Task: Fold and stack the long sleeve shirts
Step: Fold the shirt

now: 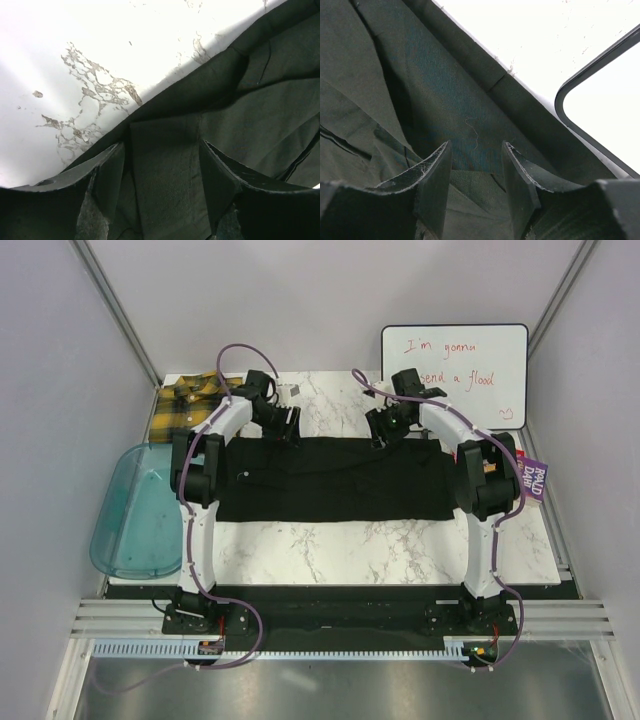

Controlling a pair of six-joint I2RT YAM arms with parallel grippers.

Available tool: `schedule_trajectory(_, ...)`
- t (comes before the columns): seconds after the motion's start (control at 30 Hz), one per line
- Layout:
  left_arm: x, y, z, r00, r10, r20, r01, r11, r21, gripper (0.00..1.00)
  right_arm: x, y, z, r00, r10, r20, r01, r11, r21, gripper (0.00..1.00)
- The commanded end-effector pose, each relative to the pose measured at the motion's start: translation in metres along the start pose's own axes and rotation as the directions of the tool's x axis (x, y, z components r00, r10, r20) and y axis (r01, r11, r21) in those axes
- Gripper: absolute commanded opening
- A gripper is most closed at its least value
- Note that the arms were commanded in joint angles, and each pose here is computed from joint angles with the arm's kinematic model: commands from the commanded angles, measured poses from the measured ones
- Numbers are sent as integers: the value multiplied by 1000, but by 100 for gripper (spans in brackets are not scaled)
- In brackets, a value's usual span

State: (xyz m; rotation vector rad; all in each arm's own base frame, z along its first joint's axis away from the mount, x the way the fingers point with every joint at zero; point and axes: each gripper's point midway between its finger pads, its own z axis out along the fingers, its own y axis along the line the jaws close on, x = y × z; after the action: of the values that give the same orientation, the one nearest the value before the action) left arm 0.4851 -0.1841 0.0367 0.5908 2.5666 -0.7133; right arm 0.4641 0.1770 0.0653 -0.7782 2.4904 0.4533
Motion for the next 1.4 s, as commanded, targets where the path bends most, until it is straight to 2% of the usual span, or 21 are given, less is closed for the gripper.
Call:
schedule_trajectory(0.0,-17,9,-2,999,27,29,-25,998,-57,70,-12,1,-10,999,-13,30,14,1000,-19,52)
schedule_trajectory(0.1,-20,14,-5,999,12,37,-9,996,-88,72,-11,3,-9,1000,-11,25,12,1000,-26,52)
schedule_trajectory(0.2,-23,6,-6,999,17,47,-15,999,-41,74,-11,2,-8,1000,-10,23,11,1000,-27,52)
schedule_trajectory(0.33,-24,-23,-1,997,42,60,-49,992,116,66,-10,0,-7,1000,-5,19,5,1000,-20,53)
schedule_trajectory(0.43,-23,-37,0,996,62,63,-72,982,173,61,-11,-1,-8,1000,-3,21,4,1000,-17,53)
schedule_trajectory(0.6,-29,-48,-8,992,88,88,-105,972,209,42,-13,-4,-11,1000,4,26,-3,1000,-15,53)
schedule_trajectory(0.63,-30,-49,-9,991,94,92,-111,972,208,32,-12,-5,-12,1000,6,27,-6,1000,-14,52)
schedule_trajectory(0.67,-33,-51,-14,988,114,107,-134,969,207,26,-12,-6,-11,1000,6,27,-6,1000,-14,52)
schedule_trajectory(0.7,-35,-54,-18,985,127,114,-149,966,211,15,-12,-6,-11,1000,8,24,-8,1000,-15,52)
schedule_trajectory(0.77,-37,-61,-27,974,182,133,-207,956,209,5,-12,-7,-13,1000,9,26,-8,1000,-13,52)
schedule_trajectory(0.9,-20,-94,-53,929,343,141,-370,875,311,2,-11,-9,-20,1000,7,30,-7,1000,-14,52)
schedule_trajectory(0.93,0,-102,-58,929,358,91,-366,860,356,2,-10,-9,-20,1000,1,29,-1,1000,-13,52)
schedule_trajectory(1.0,18,-110,-72,870,483,98,-481,792,377,2,-11,-11,-25,999,-1,33,2,1000,-8,53)
schedule_trajectory(1.03,32,-114,-78,821,563,96,-549,732,402,2,-12,-13,-28,999,-3,39,3,1000,-4,53)
schedule_trajectory(1.1,54,-115,-91,763,640,86,-613,676,410,2,-12,-13,-33,999,-5,41,5,1000,-6,53)
schedule_trajectory(1.13,65,-113,-94,687,719,104,-686,595,419,2,-12,-15,-35,999,-2,46,2,1000,-7,53)
schedule_trajectory(1.2,90,-104,-97,611,789,73,-731,526,435,2,-10,-16,-40,999,7,47,-7,1000,-13,52)
schedule_trajectory(1.23,94,-101,-102,522,848,97,-792,438,426,2,-10,-16,-43,999,13,52,-12,1000,-18,53)
schedule_trajectory(1.3,113,-90,-102,443,894,69,-817,371,442,2,-8,-10,-52,998,14,60,-12,999,-35,52)
schedule_trajectory(1.33,113,-88,-105,366,926,89,-853,295,431,2,-7,-10,-55,998,14,63,-12,999,-37,52)
schedule_trajectory(1.37,116,-86,-104,340,936,89,-860,271,433,2,-5,-9,-57,998,14,63,-12,999,-39,52)
